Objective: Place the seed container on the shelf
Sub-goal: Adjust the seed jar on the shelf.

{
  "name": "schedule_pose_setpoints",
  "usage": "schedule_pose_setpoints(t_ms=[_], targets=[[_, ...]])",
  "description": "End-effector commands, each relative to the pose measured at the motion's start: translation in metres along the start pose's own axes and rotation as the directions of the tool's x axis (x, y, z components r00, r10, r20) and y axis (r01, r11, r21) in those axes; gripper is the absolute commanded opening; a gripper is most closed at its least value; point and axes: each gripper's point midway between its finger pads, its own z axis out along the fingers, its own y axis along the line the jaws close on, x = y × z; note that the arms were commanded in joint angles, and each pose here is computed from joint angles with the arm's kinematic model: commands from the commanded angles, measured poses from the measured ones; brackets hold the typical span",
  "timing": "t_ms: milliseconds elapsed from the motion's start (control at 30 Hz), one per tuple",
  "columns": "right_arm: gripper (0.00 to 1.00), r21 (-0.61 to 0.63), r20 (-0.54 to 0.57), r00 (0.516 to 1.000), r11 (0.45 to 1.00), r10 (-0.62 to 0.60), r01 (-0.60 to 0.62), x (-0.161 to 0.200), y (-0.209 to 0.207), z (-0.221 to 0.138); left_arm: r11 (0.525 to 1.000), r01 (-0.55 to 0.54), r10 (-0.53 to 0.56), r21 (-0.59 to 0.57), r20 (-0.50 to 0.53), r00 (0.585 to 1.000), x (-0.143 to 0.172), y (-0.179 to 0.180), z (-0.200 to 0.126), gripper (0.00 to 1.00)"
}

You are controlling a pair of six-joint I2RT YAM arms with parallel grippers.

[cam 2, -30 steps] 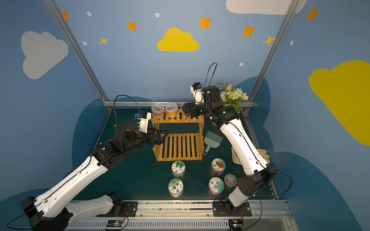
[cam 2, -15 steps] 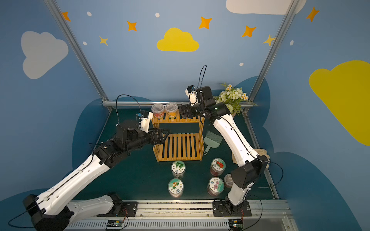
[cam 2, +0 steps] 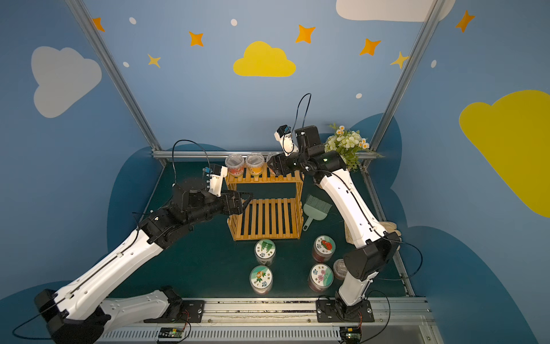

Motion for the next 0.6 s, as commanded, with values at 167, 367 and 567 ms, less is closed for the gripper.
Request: schedule_pose_setpoints(t_ms=[167, 367, 567], targets=[[0.70, -0.206, 0.041, 0.998, 0.978, -0.037, 0.045, -0.010, 0.010, -0.026, 0.999, -0.045, 0.044, 0.027, 0.040, 0.998, -0.016, -0.009, -0.013, 1.00], [0.72, -0.200, 0.031, 0.996, 0.976, -0.085, 0.089, -0.004, 0.006, -0.018, 0.997, -0.066, 0.064, 0.051, 0.035, 0.997, -0.016, -0.013, -0.010, 1.00], [0.73, -0.200, 0.022, 0.994, 0.974, -0.105, 0.107, -0.003, 0.002, -0.008, 0.996, -0.072, 0.070, 0.051, 0.034, 0.997, -0.015, -0.013, -0.008, 1.00]])
